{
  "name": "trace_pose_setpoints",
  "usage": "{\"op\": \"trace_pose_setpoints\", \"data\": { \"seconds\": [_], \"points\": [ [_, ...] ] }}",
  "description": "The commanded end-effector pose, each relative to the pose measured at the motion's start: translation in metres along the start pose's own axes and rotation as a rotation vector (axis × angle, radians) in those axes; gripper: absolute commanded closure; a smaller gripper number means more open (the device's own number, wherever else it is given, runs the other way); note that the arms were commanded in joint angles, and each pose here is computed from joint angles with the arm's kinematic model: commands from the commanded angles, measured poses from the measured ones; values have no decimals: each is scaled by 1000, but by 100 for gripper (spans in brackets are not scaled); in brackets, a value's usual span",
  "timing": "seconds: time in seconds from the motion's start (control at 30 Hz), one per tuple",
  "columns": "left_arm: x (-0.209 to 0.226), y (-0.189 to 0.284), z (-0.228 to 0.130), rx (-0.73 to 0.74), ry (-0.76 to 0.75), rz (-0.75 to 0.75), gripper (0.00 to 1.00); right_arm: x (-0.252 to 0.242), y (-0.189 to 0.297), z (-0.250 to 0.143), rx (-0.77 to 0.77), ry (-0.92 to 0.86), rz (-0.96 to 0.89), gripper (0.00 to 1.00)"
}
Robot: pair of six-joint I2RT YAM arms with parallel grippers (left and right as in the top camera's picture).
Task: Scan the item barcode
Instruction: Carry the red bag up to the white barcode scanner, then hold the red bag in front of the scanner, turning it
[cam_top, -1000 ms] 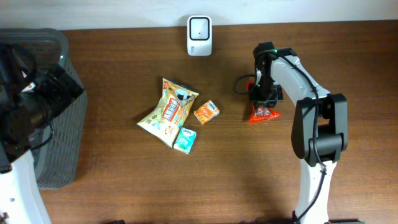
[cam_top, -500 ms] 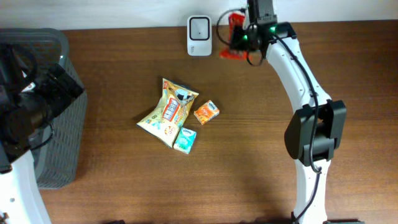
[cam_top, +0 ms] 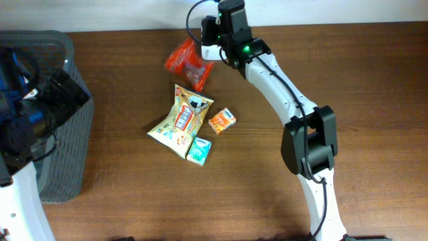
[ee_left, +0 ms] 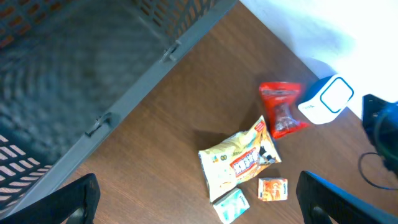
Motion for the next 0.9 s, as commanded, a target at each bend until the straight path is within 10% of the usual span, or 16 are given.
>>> {"op": "trace_pose_setpoints", "data": {
  "seconds": [0.0, 0.33, 0.5, 0.87],
  "points": [
    [0, 0, 0, 0, 12, -3, 1, -20, -6, -6, 9, -10, -76, 68],
    [0, 0, 0, 0, 12, -3, 1, 38, 0, -26, 108, 242, 87, 54],
    [0, 0, 0, 0, 12, -3, 1, 67, -27, -72, 160, 332, 133, 15],
    [0, 0, 0, 0, 12, -3, 1, 62, -29, -137, 372, 593, 168, 1]
  ]
}}
Point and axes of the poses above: each gripper's point midway between its finger pads, its own y axis back along the fingers, its own x axis along the line the jaws close on, z = x × y, the point moved 3 cm from there along y, back along the fingers, and after that the axes turned 14 degrees about y, right-handed, at the moved point
